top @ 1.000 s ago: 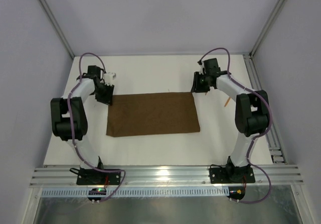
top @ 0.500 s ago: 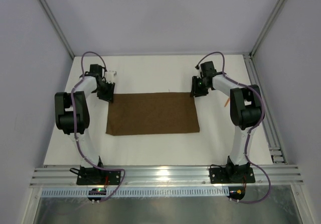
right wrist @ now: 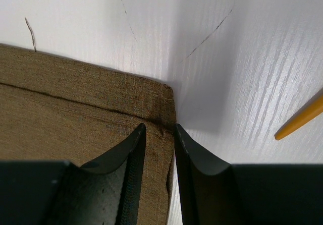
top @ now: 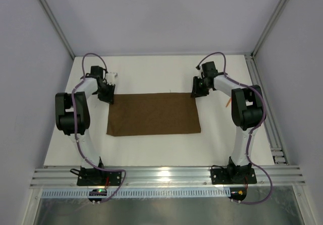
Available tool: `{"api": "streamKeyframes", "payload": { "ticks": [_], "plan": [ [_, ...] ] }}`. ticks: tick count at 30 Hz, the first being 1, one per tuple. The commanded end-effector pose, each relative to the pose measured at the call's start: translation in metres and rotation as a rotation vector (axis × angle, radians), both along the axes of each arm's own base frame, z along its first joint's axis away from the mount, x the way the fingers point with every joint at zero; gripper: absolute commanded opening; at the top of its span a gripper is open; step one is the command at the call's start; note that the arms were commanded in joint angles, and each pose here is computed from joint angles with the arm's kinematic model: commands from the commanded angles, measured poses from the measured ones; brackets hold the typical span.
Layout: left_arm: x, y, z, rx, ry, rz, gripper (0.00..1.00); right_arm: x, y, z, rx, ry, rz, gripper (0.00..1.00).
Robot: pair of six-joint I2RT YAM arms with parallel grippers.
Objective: Fold the napkin into a case and place the utensils inside
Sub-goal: Smooth out the rectangle-folded napkin at the center of the board.
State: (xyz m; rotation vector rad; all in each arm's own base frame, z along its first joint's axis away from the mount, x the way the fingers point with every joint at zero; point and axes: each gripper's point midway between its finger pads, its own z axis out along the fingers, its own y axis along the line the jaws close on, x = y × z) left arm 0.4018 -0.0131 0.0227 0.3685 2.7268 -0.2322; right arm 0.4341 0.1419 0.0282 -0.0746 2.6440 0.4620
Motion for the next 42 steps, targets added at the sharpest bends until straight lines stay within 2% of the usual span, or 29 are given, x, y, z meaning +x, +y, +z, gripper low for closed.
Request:
{"api": "streamKeyframes", "payload": {
  "ticks": [1,8,9,10,13,14,15,25,27,30,32,33,34,37,42],
  "plan": [
    [0.005,0.001,0.011,0.004,-0.055,-0.019,0.19,0.005,0.002,0.015,0.020,-0.041,0.006,0.34],
    [0.006,0.000,0.013,0.002,-0.068,-0.020,0.15,-0.007,-0.003,0.012,-0.001,-0.029,0.005,0.32],
    [0.007,0.000,0.014,0.002,-0.072,-0.020,0.14,-0.008,-0.003,0.011,-0.003,-0.026,0.006,0.30],
    [0.007,-0.001,0.015,-0.002,-0.074,-0.022,0.13,-0.008,-0.002,0.011,0.000,-0.024,0.006,0.22],
    [0.007,-0.001,0.017,-0.002,-0.078,-0.021,0.07,-0.008,-0.002,0.012,0.002,-0.029,0.003,0.12],
    [0.007,0.000,0.019,-0.001,-0.081,-0.020,0.00,-0.007,-0.003,0.013,-0.003,-0.031,0.000,0.05],
    [0.007,0.000,0.019,0.000,-0.083,-0.021,0.00,-0.007,-0.003,0.015,-0.006,-0.035,0.001,0.03],
    [0.012,-0.002,0.043,-0.002,-0.149,-0.022,0.00,-0.003,-0.008,0.036,-0.033,-0.084,-0.005,0.04],
    [0.012,-0.001,0.043,0.004,-0.151,-0.024,0.00,-0.003,-0.007,0.035,-0.032,-0.075,-0.003,0.09],
    [0.012,0.000,0.045,0.006,-0.154,-0.022,0.00,-0.003,-0.007,0.035,-0.034,-0.074,-0.004,0.10],
    [0.012,0.002,0.045,0.020,-0.152,-0.019,0.00,-0.003,-0.007,0.035,-0.036,-0.074,-0.002,0.21],
    [0.012,0.008,0.041,0.050,-0.144,-0.009,0.01,-0.004,-0.007,0.034,-0.034,-0.069,-0.002,0.24],
    [0.013,0.011,0.039,0.061,-0.137,-0.004,0.14,-0.003,-0.008,0.034,-0.035,-0.070,-0.001,0.26],
    [0.011,0.010,0.027,0.061,-0.102,-0.014,0.26,-0.005,-0.006,0.031,-0.033,-0.060,0.002,0.27],
    [0.006,0.004,0.012,0.029,-0.053,-0.027,0.27,-0.008,-0.006,0.031,-0.033,-0.054,-0.001,0.29]
  ]
}}
